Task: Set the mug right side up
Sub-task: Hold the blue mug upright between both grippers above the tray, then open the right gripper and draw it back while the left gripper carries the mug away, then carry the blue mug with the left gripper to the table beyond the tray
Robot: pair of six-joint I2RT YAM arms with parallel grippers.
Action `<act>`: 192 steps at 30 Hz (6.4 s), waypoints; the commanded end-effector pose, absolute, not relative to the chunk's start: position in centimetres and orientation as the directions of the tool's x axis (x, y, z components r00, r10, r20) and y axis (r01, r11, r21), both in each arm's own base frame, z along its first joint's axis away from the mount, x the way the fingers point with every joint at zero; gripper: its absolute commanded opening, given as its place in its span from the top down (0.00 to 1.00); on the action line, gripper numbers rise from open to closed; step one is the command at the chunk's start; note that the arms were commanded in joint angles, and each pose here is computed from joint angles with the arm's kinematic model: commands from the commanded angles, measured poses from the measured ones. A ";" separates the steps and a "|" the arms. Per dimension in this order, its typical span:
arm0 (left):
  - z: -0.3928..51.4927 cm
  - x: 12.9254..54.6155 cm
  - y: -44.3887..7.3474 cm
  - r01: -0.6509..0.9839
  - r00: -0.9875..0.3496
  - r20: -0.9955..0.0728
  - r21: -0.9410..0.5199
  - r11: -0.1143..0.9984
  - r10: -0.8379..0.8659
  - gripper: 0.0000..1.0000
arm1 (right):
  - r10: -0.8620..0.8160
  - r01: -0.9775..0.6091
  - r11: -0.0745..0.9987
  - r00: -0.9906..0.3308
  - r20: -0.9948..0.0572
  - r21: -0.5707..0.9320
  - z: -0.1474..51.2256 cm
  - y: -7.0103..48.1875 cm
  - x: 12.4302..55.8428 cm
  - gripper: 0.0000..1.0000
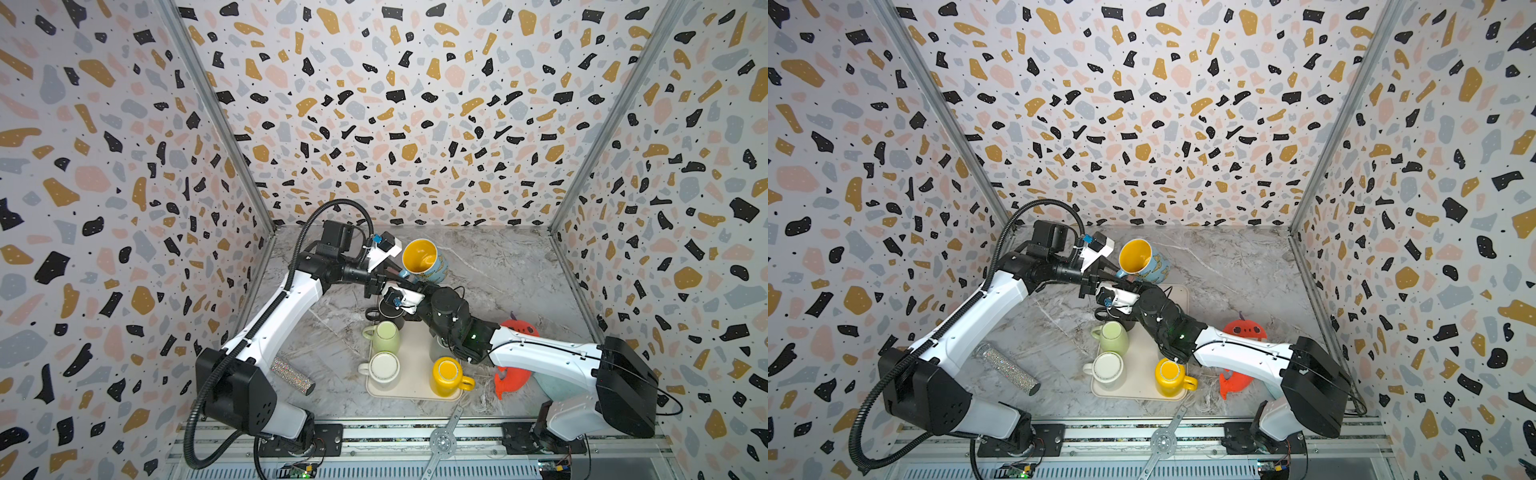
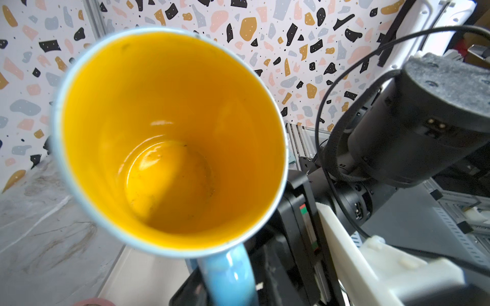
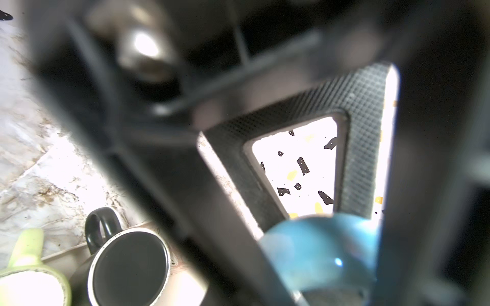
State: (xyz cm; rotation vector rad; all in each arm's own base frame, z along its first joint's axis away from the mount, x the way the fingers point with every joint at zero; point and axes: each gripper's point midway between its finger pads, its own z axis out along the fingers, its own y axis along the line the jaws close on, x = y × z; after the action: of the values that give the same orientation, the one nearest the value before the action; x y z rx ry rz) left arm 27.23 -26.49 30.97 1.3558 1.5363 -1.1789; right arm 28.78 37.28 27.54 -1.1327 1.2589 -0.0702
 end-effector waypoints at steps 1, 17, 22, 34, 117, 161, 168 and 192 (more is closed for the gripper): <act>30.4 26.0 -27.3 0.977 -0.183 -0.944 -0.206 -0.055 0.275 0.81 | -0.450 -0.448 0.611 0.482 -0.752 -0.653 35.3 37.5 27.9 1.00; 30.9 25.7 -27.6 0.964 -0.214 -0.951 -0.243 -0.110 0.224 1.00 | -0.472 -0.461 0.591 0.467 -0.748 -0.662 34.5 38.8 28.5 1.00; 31.7 24.8 -27.4 0.967 -0.184 -0.961 -0.215 -0.139 0.206 1.00 | -0.485 -0.427 0.622 0.449 -0.751 -0.657 35.5 38.4 29.2 1.00; 32.1 25.2 -27.3 0.973 -0.186 -0.957 -0.211 -0.093 0.224 0.61 | -0.579 -0.364 0.619 0.387 -0.718 -0.696 34.8 38.7 31.0 1.00; 33.9 42.4 -30.4 0.898 -0.304 -0.952 -0.281 0.338 0.018 1.00 | -0.510 -0.392 0.757 0.148 -0.848 -0.523 31.0 29.5 37.4 0.52; 21.6 44.8 -5.1 -0.004 -0.461 -0.875 -0.164 0.986 -0.147 1.00 | -0.304 -0.436 0.864 -0.054 -0.951 -0.251 29.3 25.5 35.4 0.54; 20.1 45.7 -5.1 -0.011 -0.448 -0.881 -0.165 0.986 -0.152 1.00 | -0.294 -0.444 0.864 -0.068 -0.953 -0.235 29.0 25.6 35.0 0.54; 17.8 50.0 -6.8 0.241 -0.439 -0.898 -0.112 0.964 0.006 1.00 | -0.311 -0.448 0.860 -0.082 -0.947 -0.244 28.4 25.6 35.0 0.54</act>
State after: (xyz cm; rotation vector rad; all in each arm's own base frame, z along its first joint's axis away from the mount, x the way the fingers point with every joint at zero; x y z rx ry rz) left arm 46.52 -5.93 10.97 0.0569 2.2609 -0.2209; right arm 35.32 25.63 27.39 -0.6081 1.6992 0.1080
